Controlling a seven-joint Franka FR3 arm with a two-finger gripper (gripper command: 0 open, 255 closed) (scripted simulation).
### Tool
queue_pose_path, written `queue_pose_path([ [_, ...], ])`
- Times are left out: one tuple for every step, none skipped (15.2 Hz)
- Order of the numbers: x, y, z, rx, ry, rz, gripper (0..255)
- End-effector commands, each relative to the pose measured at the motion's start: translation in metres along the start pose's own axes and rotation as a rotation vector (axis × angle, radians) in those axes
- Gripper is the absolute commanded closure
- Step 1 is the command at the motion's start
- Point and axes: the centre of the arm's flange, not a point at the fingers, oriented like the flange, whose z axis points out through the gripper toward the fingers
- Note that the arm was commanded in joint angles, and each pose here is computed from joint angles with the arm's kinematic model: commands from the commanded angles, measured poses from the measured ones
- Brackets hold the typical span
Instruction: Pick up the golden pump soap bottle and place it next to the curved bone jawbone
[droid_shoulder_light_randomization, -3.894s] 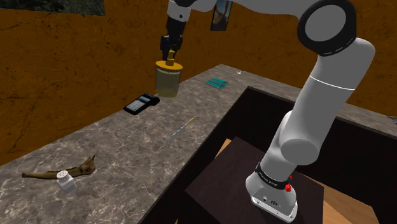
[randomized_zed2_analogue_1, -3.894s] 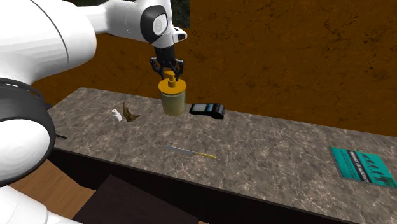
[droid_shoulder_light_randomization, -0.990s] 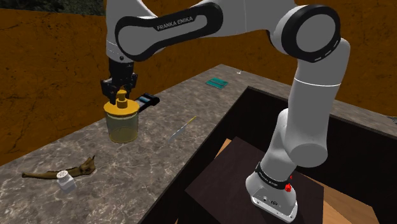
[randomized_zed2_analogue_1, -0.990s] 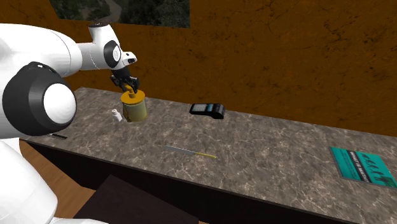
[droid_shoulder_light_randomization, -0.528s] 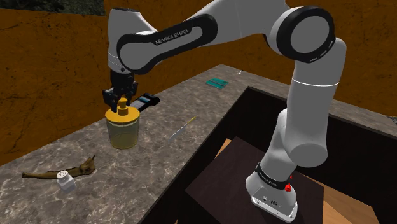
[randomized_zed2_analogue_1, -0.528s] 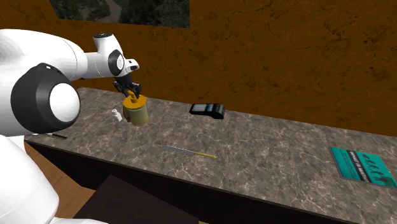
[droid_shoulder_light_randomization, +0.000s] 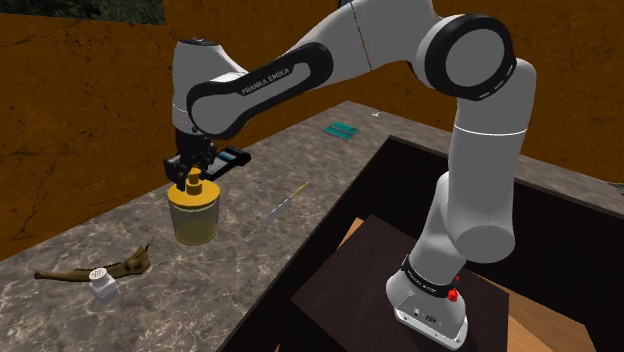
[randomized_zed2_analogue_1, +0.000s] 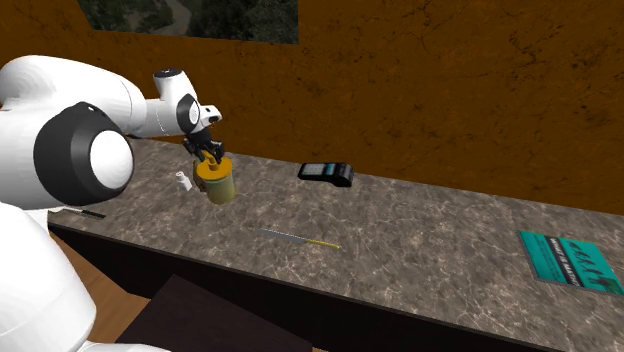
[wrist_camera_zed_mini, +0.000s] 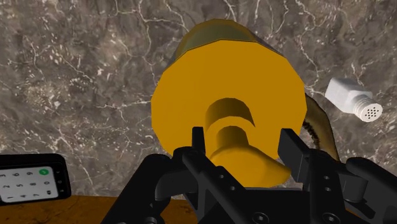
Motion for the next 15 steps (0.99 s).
queue_pose_path([
  [-0.001,0.001,0.011,0.000,0.001,0.000,255],
  [-0.002,0.001,0.016,0.000,0.001,0.000,255],
  [-0.003,0.001,0.021,0.000,0.001,0.000,255],
  [-0.004,0.001,0.026,0.000,0.001,0.000,255],
  [-0.004,0.001,0.031,0.000,0.001,0.000,255],
  [-0.005,0.002,0.037,0.000,0.001,0.000,255],
  [-0.006,0.002,0.042,0.000,0.001,0.000,255],
  [-0.007,0.002,0.047,0.000,0.001,0.000,255],
  [-0.008,0.002,0.052,0.000,0.001,0.000,255],
  [-0.008,0.002,0.057,0.000,0.001,0.000,255],
  [-0.009,0.002,0.060,0.000,0.001,0.000,255],
  [-0.009,0.002,0.060,0.000,0.001,0.000,255],
  [-0.009,0.002,0.060,0.000,0.001,0.000,255],
  [-0.009,0.002,0.060,0.000,0.001,0.000,255],
  [-0.009,0.002,0.060,0.000,0.001,0.000,255],
])
